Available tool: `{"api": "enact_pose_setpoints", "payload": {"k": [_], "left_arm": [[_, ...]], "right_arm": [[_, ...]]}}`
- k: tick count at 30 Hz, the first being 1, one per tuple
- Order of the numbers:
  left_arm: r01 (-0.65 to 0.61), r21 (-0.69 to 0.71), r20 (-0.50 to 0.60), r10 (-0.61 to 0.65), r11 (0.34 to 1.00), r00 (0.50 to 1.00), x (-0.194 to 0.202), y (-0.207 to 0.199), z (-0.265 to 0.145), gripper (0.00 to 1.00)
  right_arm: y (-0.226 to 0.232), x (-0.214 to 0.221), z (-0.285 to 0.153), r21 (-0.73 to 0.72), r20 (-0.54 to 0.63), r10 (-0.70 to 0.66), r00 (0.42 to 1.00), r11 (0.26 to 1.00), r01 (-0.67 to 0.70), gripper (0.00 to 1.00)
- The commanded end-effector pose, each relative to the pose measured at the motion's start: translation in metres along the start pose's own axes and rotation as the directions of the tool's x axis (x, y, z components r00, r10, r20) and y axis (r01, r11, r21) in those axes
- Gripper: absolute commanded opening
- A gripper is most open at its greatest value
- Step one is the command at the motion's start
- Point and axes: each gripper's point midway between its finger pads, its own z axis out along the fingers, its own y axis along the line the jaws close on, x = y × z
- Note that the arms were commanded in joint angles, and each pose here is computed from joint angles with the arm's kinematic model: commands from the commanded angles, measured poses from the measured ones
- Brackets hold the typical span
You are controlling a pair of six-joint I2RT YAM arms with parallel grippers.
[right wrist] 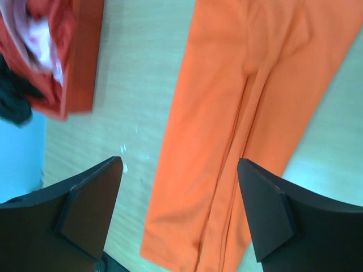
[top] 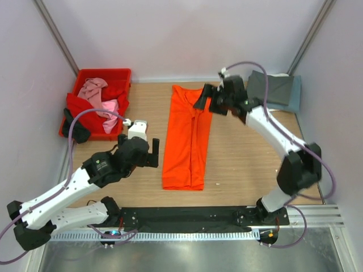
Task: Fold and stack the t-shirts
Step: Fold the tshirt
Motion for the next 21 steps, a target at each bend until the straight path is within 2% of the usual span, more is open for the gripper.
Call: {"api": "enact_pose_setpoints", "payload": {"k": [1,2,3,5,6,10,21], "left_arm": [[-0.108,-0.111,0.045,0.113,0.988,0.993,-0.002,0.032,-0.001,1.0],[-0.111,-0.11,0.042,0.116,0.988,0.992,0.002,0.034,0.0,1.0],[-0.11,-0.105,0.037,0.114,0.988,0.993,0.003,0.033,0.0,1.0],[-0.109,-0.111,0.042,0.114,0.988,0.993,0.0,0.034,-0.001,1.0],[-0.11,-0.12,0.045,0.116,0.987,0.992,0.0,0.035,0.0,1.0],[-0.113,-0.122,0.039,0.119,0.986,0.992,0.001,0.036,-0.001,1.0],[-0.061,-0.131,0.081,0.072,0.989,0.994,-0.003,0.044,-0.009,1.0]], "right_arm": [[-0.04,0.106,-0.021,0.179,-0.117,0.003,0.993,0.984,0.018,0.87],[-0.044,0.123,-0.027,0.191,-0.13,0.011,0.991,0.982,0.014,0.86],[-0.056,0.163,-0.031,0.223,-0.184,0.048,0.982,0.975,-0.006,0.84],[-0.052,0.18,-0.047,0.192,-0.166,0.072,0.983,0.981,-0.039,0.81],[-0.055,0.203,-0.05,0.192,-0.191,0.087,0.978,0.98,-0.049,0.77],[-0.055,0.231,-0.06,0.185,-0.209,0.098,0.973,0.981,-0.059,0.66],[-0.043,0.274,-0.061,0.203,-0.278,0.059,0.959,0.979,-0.002,0.6]]}}
